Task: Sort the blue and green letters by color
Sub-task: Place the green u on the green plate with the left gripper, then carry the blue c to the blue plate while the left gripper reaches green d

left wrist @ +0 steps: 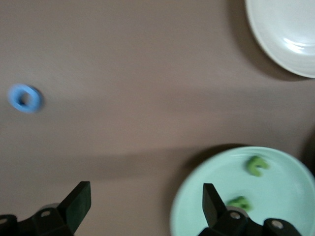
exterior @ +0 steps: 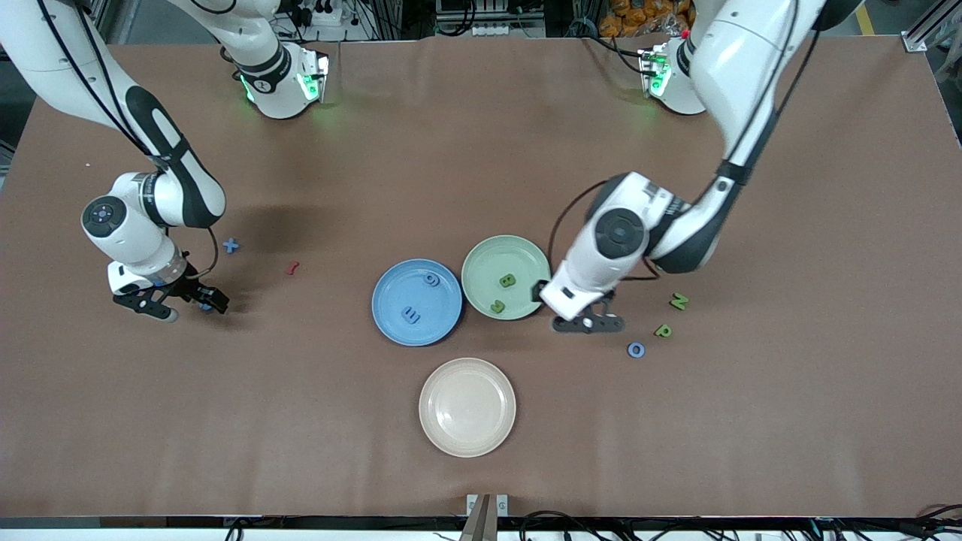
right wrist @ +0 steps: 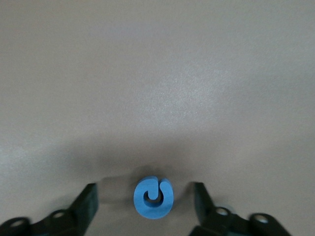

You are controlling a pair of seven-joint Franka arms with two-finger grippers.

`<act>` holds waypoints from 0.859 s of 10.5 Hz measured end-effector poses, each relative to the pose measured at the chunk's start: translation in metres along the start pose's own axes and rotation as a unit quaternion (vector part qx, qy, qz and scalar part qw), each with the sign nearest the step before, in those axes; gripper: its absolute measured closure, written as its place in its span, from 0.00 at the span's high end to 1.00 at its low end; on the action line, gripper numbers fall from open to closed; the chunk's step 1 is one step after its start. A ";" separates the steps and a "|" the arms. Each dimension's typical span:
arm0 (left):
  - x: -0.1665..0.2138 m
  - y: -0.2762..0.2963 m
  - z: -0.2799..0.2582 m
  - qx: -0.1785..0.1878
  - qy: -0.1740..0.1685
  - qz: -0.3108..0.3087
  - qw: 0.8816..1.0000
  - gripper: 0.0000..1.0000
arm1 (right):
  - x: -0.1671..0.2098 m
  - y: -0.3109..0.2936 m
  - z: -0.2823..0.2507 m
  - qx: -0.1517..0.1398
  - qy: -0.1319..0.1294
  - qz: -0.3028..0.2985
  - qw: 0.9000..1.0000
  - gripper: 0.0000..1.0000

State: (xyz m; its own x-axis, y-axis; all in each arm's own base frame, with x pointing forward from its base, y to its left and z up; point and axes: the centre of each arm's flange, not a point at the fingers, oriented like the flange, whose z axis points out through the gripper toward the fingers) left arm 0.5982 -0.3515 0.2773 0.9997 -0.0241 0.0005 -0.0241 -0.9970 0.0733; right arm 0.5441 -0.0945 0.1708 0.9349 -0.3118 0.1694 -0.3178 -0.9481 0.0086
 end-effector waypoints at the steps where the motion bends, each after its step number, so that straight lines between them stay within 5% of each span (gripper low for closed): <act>1: 0.020 -0.043 -0.006 0.004 -0.002 0.058 0.998 1.00 | -0.001 0.000 0.004 0.000 -0.002 0.000 1.000 0.75; 4: 0.041 -0.135 0.008 0.009 -0.028 0.179 0.983 1.00 | 0.002 0.003 -0.003 0.001 0.005 -0.002 1.000 0.36; 9: 0.027 -0.179 0.040 0.034 -0.035 0.250 0.967 0.94 | 0.015 -0.008 -0.015 -0.008 -0.014 -0.004 1.000 0.36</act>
State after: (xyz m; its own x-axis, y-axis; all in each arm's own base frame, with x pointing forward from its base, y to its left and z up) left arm 0.6297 -0.1762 0.2238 0.8603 -0.5074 -0.0482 -0.5073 -0.8616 0.0157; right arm 0.5582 -0.0911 0.1881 0.9415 -0.3062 0.1406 -0.3127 -0.9495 0.0261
